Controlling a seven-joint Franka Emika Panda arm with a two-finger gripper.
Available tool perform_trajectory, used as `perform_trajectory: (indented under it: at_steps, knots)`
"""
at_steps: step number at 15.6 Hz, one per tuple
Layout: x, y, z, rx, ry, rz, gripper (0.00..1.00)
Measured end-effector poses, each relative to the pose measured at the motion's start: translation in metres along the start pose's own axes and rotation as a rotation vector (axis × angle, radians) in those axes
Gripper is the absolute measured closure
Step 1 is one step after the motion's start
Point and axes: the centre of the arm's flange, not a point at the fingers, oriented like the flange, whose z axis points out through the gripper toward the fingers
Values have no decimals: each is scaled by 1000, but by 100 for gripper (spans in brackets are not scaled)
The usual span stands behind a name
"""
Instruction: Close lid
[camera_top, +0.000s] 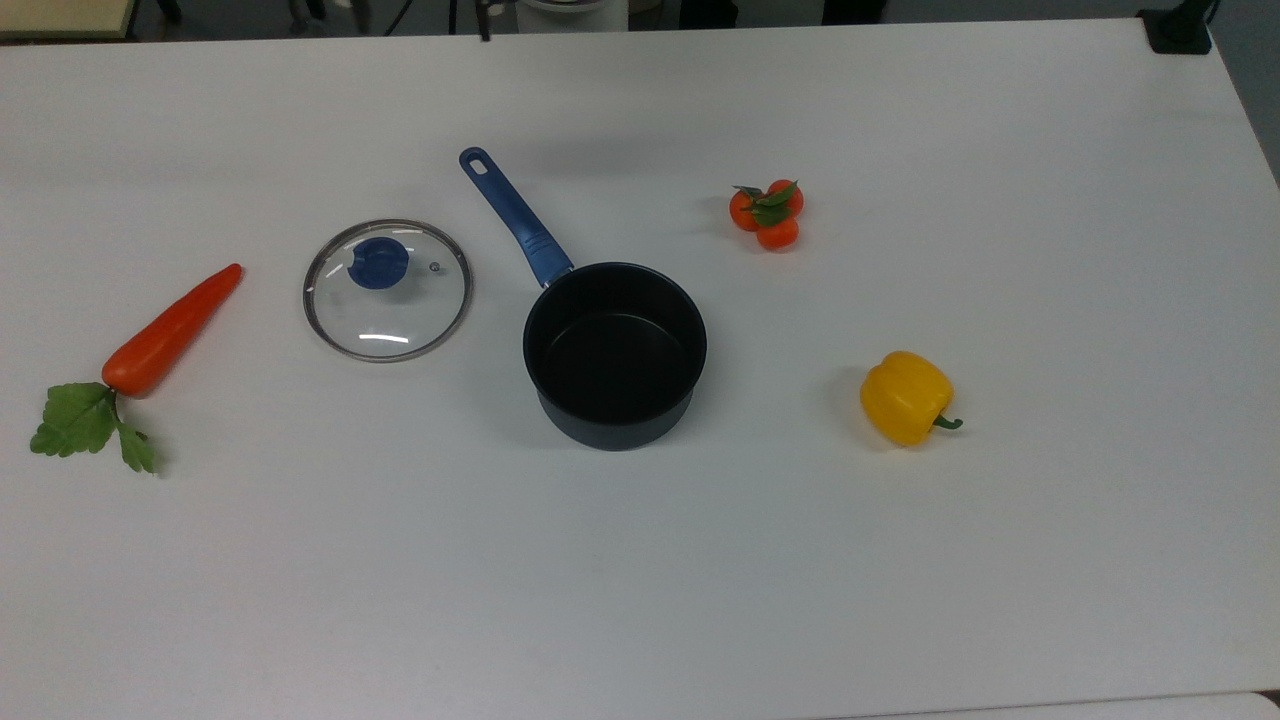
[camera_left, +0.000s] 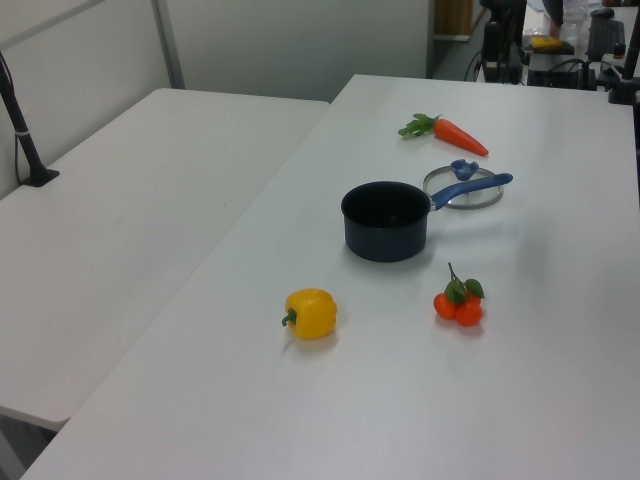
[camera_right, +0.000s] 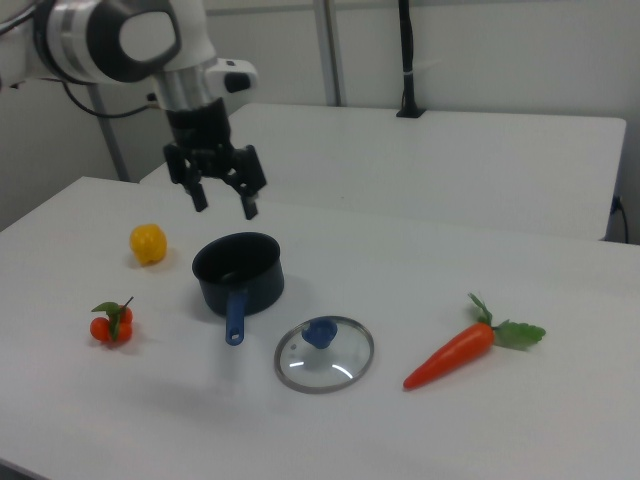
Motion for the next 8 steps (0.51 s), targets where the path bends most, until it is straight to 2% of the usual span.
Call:
perform_trajectory:
  at_steps: [4, 8]
  knots:
    - [8, 47, 25, -2, 10, -8, 0]
    - [13, 70, 74, -3, 15, 8, 0]
